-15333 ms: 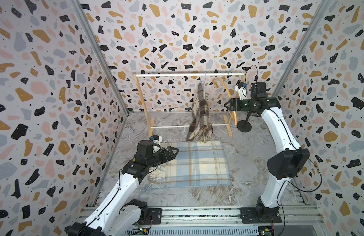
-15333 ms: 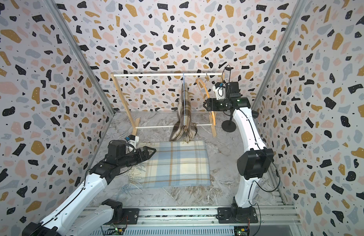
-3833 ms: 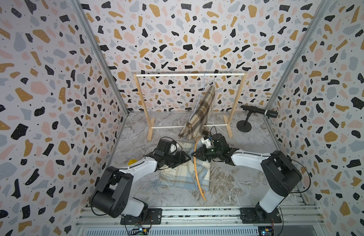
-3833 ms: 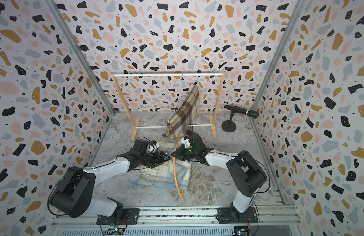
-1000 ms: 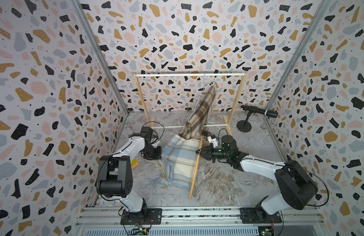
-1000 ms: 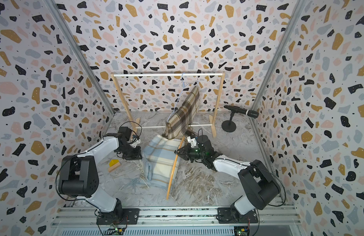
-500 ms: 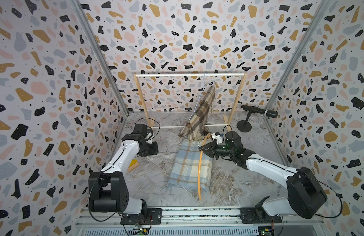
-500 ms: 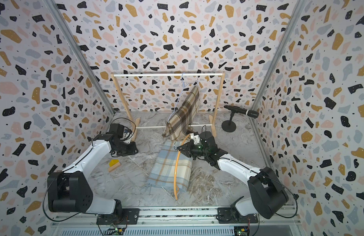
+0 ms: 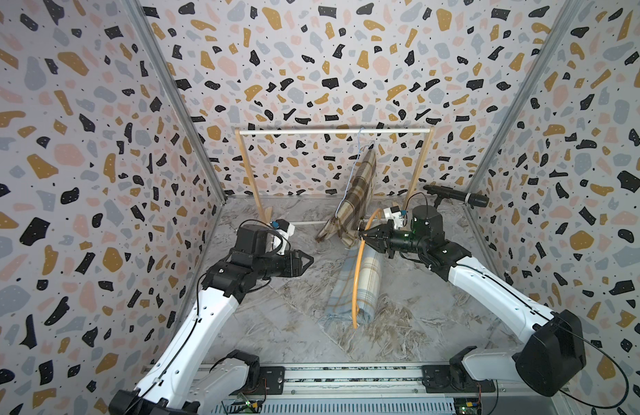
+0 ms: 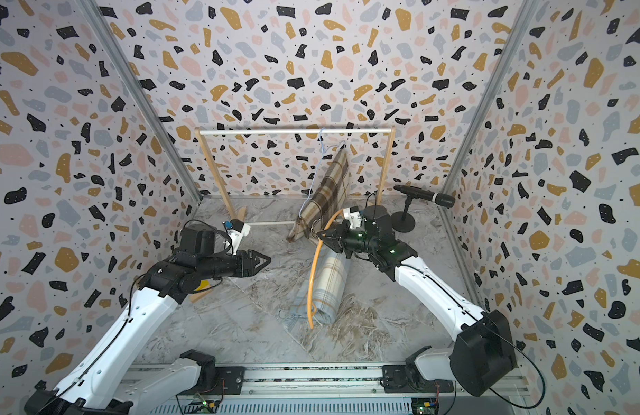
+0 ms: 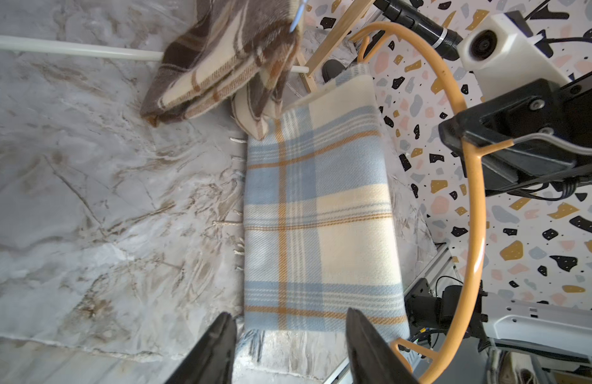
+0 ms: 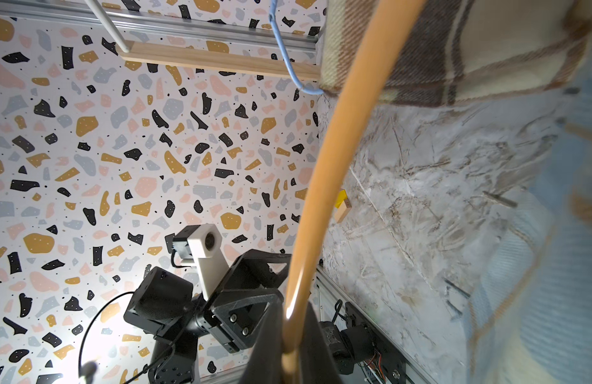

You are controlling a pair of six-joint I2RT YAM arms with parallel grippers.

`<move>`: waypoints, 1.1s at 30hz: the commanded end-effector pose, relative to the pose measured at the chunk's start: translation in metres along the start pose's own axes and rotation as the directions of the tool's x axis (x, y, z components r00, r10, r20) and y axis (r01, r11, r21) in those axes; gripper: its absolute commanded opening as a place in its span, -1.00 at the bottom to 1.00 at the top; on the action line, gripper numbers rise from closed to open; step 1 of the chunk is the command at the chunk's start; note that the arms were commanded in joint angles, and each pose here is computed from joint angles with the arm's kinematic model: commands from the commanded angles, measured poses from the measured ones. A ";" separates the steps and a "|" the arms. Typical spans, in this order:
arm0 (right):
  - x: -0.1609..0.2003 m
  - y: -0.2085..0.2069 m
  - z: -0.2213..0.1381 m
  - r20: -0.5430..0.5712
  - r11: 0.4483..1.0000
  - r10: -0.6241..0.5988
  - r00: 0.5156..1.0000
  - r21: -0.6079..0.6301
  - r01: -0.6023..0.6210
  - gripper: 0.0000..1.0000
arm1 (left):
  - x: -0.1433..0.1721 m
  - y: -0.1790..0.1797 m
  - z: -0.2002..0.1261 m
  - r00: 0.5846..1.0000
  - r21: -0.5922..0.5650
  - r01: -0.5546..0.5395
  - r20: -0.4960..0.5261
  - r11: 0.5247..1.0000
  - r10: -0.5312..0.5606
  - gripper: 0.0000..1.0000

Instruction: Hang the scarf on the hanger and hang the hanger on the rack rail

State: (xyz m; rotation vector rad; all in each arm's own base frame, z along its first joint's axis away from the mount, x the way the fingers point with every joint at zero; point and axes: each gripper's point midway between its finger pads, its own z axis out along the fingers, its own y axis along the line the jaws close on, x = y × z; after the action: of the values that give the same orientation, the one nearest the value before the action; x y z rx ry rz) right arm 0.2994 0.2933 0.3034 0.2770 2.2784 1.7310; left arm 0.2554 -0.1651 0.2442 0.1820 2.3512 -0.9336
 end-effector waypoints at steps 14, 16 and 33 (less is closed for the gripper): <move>0.017 -0.063 -0.051 -0.089 0.989 -0.138 0.986 0.037 0.142 -1.00 | 0.049 0.028 0.103 0.974 -0.128 0.041 -0.218 0.991 -0.068 0.18; 0.020 -0.079 -0.056 -0.099 0.987 -0.144 0.985 0.059 0.151 -1.00 | 0.053 0.028 0.118 0.970 -0.133 0.032 -0.236 0.991 -0.063 0.18; 0.029 -0.111 -0.059 -0.150 0.983 -0.155 0.977 0.078 0.168 -1.00 | 0.056 0.019 0.210 0.931 -0.050 0.024 -0.363 0.998 -0.041 0.11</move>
State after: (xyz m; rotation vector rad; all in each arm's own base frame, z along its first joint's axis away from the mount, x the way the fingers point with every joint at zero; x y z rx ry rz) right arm 0.2576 0.2162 0.1943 0.0668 2.4545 1.5832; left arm 0.3113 -0.2823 0.0777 0.2827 2.7447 -0.8734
